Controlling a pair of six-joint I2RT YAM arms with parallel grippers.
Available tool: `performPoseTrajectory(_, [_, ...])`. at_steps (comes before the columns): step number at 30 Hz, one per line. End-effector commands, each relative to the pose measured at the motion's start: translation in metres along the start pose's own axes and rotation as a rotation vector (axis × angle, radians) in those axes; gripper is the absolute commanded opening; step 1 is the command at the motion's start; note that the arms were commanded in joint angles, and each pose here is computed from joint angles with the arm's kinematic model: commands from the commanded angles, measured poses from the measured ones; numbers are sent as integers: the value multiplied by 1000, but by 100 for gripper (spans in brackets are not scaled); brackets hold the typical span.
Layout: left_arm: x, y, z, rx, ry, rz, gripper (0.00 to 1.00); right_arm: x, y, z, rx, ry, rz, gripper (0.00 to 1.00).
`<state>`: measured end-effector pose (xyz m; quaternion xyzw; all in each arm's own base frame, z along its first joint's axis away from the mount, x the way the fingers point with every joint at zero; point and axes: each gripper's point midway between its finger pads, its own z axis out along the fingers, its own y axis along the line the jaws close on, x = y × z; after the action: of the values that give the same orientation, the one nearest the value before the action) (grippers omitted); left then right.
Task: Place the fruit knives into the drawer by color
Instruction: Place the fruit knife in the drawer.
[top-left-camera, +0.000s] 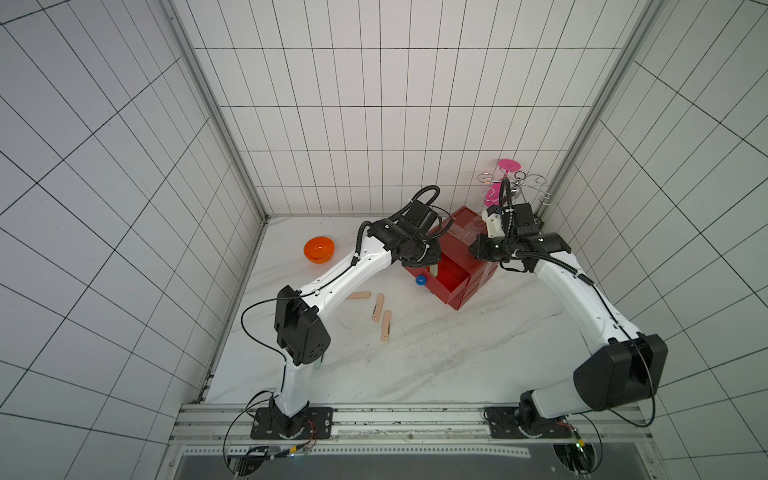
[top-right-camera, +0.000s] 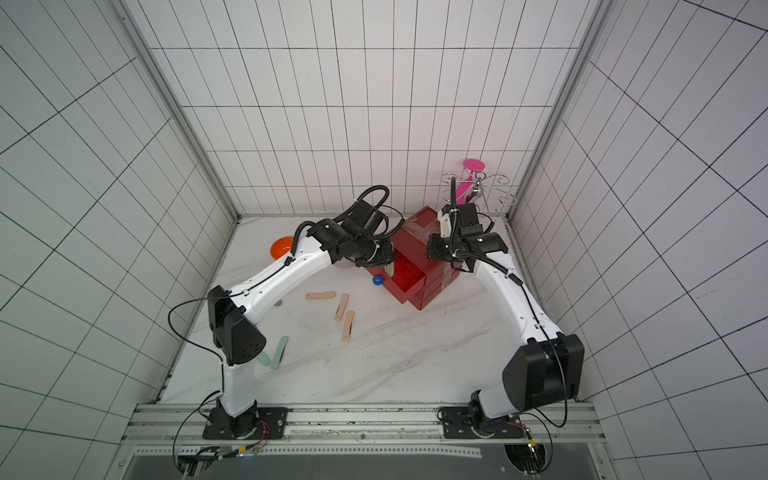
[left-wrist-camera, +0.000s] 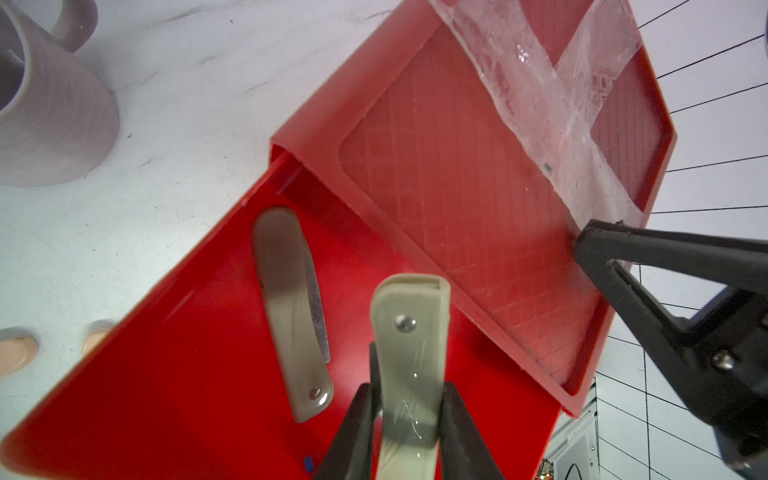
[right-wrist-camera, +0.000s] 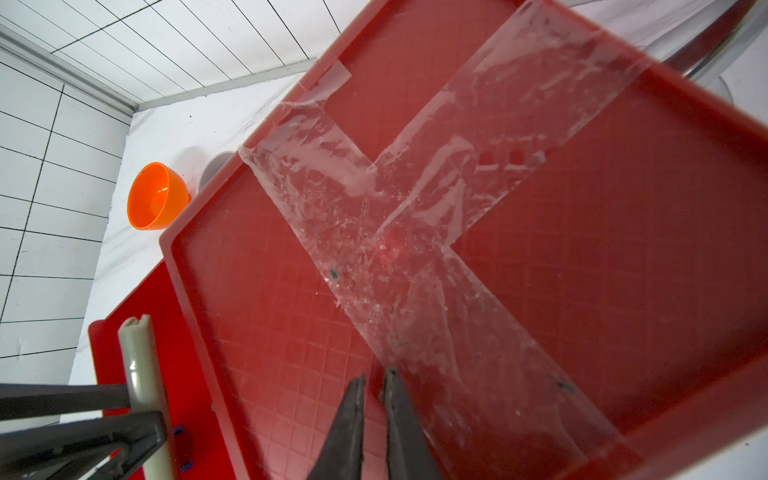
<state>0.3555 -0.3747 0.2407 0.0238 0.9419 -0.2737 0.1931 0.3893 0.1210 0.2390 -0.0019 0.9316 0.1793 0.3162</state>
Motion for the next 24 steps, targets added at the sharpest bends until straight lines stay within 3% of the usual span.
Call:
performPoseTrajectory(1, [0,1,4,-7,-8,-1,28,78,-31,23,107,291,44,14])
performPoseTrajectory(24, [1,2,8,-11,-2,-3,32,78,-32,24,108,292,44,14])
